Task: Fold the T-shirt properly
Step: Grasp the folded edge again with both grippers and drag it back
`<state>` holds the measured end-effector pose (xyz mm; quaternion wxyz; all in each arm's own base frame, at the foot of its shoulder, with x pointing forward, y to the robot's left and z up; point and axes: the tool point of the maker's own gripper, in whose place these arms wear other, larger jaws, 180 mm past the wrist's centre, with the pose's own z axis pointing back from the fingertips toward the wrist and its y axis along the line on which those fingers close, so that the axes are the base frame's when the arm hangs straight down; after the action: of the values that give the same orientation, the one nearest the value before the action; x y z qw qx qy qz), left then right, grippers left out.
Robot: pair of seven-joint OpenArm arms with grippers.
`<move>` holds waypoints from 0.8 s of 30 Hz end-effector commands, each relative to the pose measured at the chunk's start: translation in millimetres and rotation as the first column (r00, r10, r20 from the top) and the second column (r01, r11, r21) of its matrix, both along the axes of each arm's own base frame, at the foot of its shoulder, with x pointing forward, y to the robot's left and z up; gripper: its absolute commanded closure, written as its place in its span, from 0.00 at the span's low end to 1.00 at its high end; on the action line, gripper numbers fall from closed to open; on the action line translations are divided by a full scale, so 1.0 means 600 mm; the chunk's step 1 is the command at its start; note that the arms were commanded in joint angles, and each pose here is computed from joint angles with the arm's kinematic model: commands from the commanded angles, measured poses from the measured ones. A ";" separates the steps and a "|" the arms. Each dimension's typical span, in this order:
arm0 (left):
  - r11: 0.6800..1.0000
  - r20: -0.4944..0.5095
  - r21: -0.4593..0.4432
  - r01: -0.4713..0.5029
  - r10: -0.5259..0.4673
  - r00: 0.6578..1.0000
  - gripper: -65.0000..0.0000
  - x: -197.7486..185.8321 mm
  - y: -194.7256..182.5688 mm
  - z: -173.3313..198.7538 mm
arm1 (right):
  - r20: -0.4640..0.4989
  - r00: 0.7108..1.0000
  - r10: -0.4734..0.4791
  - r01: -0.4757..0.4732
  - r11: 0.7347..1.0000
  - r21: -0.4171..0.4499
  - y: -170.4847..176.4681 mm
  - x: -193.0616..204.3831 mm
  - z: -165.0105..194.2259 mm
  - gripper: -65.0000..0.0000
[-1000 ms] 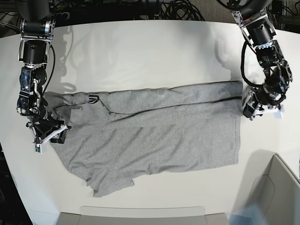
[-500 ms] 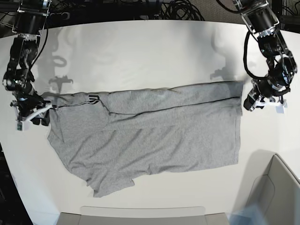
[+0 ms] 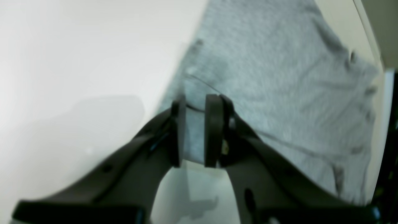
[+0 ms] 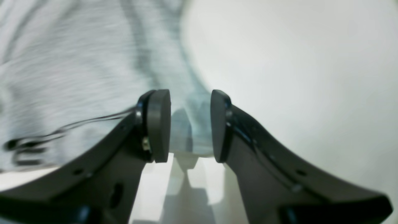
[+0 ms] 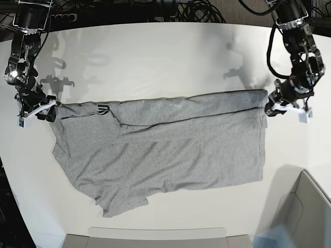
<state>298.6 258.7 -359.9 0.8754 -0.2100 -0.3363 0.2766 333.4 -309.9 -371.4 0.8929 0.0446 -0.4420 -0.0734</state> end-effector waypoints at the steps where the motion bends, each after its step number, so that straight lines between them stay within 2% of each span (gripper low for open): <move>1: 1.000 0.040 0.003 0.023 -0.023 0.999 0.82 0.016 -0.011 0.018 | 0.084 0.996 0.016 -0.014 1.000 -0.023 -0.005 0.024 0.045 0.66; 4: 0.997 0.026 0.001 0.077 -0.077 0.997 0.82 0.020 -0.050 -0.002 | 0.089 0.995 0.051 -0.049 0.999 -0.023 0.017 0.031 0.047 0.66; 8: 0.998 -0.042 -0.018 0.067 -0.067 0.997 0.82 0.008 -0.057 -0.053 | 0.058 0.992 0.110 -0.109 0.994 -0.024 0.051 0.036 0.031 0.67; 11: 0.999 -0.119 -0.028 0.033 -0.036 0.992 0.82 -0.010 -0.042 -0.100 | 0.006 0.993 0.115 -0.115 0.993 -0.013 0.053 0.031 0.000 0.77; 15: 0.994 -0.191 0.101 0.049 -0.029 0.981 0.82 -0.029 -0.013 -0.129 | -0.058 0.997 0.051 -0.050 0.999 0.009 0.018 0.031 -0.040 0.98; 16: 0.989 -0.207 0.137 0.059 -0.030 0.978 0.82 -0.035 -0.005 -0.133 | -0.070 0.997 0.042 -0.042 0.999 0.002 0.007 0.028 -0.043 1.00; 18: 0.983 -0.224 0.172 0.067 -0.027 0.974 0.82 -0.041 0.004 -0.136 | -0.081 0.996 0.039 -0.040 0.999 -0.009 -0.003 0.024 -0.045 1.00; 24: 0.980 -0.262 0.181 0.082 -0.032 0.964 0.82 -0.077 0.005 -0.150 | -0.110 0.992 0.058 -0.066 0.996 -0.068 -0.026 -0.007 -0.039 1.00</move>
<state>268.2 249.1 -441.1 0.9241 -0.1289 -0.2686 0.2394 321.6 -316.9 -407.8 0.9248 0.0331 -0.3773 -0.0359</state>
